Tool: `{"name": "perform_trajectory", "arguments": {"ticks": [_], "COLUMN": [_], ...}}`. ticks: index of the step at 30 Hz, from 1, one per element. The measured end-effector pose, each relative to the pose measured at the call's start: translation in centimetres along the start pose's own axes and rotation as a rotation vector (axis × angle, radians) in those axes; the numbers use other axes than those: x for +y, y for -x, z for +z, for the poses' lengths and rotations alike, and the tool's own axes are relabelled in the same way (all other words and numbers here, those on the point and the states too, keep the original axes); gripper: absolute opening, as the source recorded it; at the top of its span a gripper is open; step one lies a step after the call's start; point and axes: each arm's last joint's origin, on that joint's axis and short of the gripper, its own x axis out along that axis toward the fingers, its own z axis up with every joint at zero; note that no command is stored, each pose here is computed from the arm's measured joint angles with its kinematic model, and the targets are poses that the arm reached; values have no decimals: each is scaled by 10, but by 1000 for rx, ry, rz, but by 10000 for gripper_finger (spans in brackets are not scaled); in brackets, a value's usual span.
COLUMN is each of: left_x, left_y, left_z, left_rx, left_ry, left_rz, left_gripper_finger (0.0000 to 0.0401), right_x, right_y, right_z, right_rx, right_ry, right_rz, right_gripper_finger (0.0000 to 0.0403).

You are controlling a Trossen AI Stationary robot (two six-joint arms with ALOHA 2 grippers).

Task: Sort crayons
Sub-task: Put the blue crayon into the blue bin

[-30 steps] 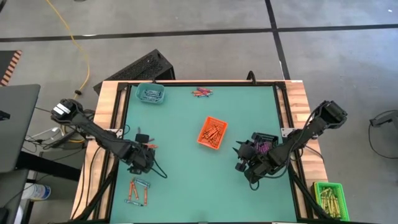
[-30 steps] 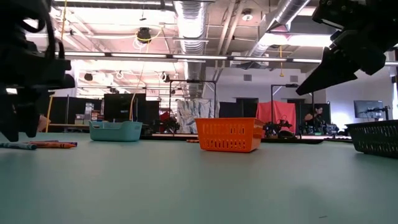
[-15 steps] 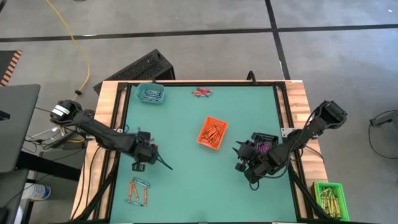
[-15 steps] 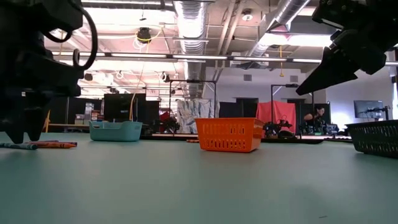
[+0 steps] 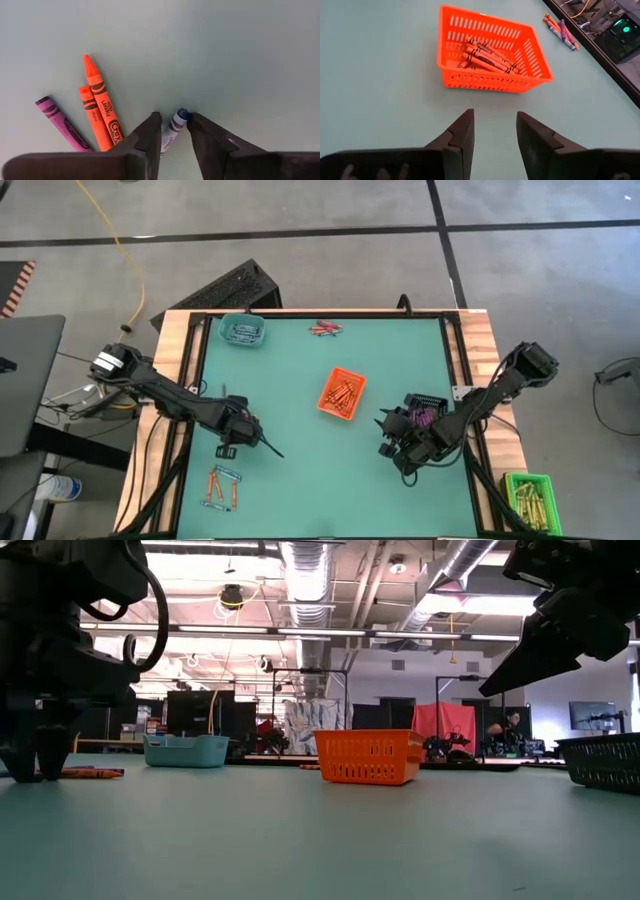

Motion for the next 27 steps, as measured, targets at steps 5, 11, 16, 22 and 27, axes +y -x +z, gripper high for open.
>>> {"name": "perform_trajectory", "arguments": {"ticks": [5,11,16,22,27], "left_x": [0,0,0,-2,-3], "left_y": [9,11,13,25,42], "left_z": [4,5,8,25,40], "left_rx": [-46,-56,-75,-186,-266], "left_ry": [9,18,22,11,-33], "left_rz": [-12,-12,-9,-6,9], "left_gripper_finger": [30,11,6,2,2], "right_x": [0,0,0,0,0], "right_y": [0,0,0,0,0], "right_z": [0,0,0,0,0], "right_rx": [0,0,1,1,2], "right_ry": [1,1,3,7,9], "right_rz": [-1,-1,-2,-3,-4], "right_gripper_finger": [141,141,141,141,141]}}
